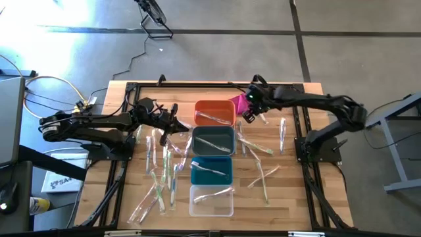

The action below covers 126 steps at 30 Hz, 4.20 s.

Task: Pick & Place Toothbrushes
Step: Put the green toothbrush into the green bin

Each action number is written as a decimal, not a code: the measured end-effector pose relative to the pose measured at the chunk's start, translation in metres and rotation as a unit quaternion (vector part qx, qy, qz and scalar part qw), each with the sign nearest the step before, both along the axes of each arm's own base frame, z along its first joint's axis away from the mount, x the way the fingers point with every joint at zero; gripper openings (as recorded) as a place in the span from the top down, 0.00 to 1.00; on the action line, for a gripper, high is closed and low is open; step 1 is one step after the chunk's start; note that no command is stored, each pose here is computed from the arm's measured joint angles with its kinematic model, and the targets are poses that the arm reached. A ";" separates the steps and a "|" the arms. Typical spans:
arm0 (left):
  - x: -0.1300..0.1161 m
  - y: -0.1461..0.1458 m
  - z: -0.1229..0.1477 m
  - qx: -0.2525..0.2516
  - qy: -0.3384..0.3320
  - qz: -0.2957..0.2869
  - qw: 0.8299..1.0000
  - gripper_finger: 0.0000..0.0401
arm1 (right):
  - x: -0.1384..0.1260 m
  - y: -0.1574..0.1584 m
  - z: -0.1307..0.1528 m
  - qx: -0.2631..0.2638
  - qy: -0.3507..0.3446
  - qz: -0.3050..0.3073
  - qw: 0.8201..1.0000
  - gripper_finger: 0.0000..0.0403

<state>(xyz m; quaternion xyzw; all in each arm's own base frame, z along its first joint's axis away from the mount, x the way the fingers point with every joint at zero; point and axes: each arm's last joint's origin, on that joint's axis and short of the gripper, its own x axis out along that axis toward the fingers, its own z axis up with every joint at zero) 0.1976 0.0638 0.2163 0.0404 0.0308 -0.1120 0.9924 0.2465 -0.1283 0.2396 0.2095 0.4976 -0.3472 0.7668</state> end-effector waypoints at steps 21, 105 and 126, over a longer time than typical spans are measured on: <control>0.000 0.000 -0.003 -0.005 0.016 0.000 1.000 1.00 | -0.021 -0.064 -0.045 0.096 0.106 -0.033 0.989 0.95; -0.001 0.000 -0.010 -0.006 0.046 -0.001 0.999 1.00 | -0.063 -0.045 0.002 0.050 0.130 -0.197 0.970 0.98; 0.000 0.002 -0.007 0.005 0.032 0.044 0.998 1.00 | 0.021 0.046 0.053 -0.038 -0.181 0.122 0.975 0.99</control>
